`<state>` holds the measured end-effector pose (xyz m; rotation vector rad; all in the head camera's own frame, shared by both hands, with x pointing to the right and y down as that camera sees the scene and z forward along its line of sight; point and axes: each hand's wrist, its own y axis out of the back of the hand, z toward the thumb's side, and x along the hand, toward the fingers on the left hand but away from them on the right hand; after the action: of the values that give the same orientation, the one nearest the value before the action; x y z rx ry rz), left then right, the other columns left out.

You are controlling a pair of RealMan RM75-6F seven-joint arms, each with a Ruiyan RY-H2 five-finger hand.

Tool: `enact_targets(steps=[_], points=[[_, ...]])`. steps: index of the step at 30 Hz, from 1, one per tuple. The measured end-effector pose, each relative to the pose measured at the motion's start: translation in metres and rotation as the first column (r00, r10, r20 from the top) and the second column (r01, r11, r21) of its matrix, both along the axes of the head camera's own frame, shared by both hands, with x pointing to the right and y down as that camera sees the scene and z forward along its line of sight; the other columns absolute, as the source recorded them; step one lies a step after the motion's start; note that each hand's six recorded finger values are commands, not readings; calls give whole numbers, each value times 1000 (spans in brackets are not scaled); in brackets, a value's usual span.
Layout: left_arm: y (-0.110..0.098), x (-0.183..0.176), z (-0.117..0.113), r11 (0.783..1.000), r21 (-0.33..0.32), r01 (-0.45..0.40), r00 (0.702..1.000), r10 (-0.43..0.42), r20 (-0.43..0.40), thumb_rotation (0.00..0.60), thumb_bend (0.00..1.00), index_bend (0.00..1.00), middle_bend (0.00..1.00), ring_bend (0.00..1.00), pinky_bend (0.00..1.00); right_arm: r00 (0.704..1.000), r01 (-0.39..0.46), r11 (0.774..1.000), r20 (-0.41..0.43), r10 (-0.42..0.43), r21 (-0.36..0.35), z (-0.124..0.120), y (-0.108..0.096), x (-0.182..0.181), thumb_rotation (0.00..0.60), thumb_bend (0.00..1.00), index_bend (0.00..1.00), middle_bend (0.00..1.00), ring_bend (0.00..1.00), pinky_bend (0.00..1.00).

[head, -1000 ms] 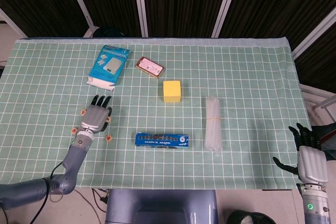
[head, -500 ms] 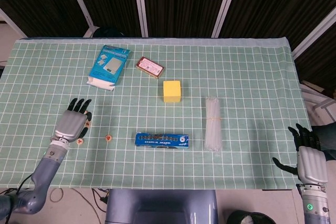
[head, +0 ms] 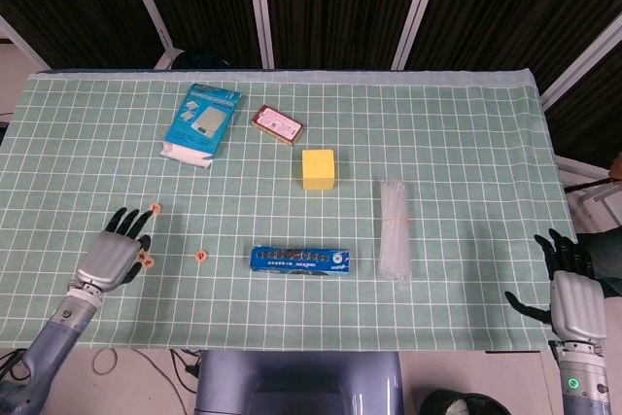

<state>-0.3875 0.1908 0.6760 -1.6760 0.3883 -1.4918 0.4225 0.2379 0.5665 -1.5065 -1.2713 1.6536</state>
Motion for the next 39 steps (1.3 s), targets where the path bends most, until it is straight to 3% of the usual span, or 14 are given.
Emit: enact_targets(steps=[23,39], points=[[10,0,18,1000,-8,-18,999,19,47,600,358,430,37,0,0,1000,-9,1000,-2,9,0,0,0,2,600,267,118,57,19,0],[11,4,16,1000,-1,-31,998,31,47,600,357,421,37,0,0,1000,-15,1000,-5,15,1,0,0,2,600,267,118,56,19,0]])
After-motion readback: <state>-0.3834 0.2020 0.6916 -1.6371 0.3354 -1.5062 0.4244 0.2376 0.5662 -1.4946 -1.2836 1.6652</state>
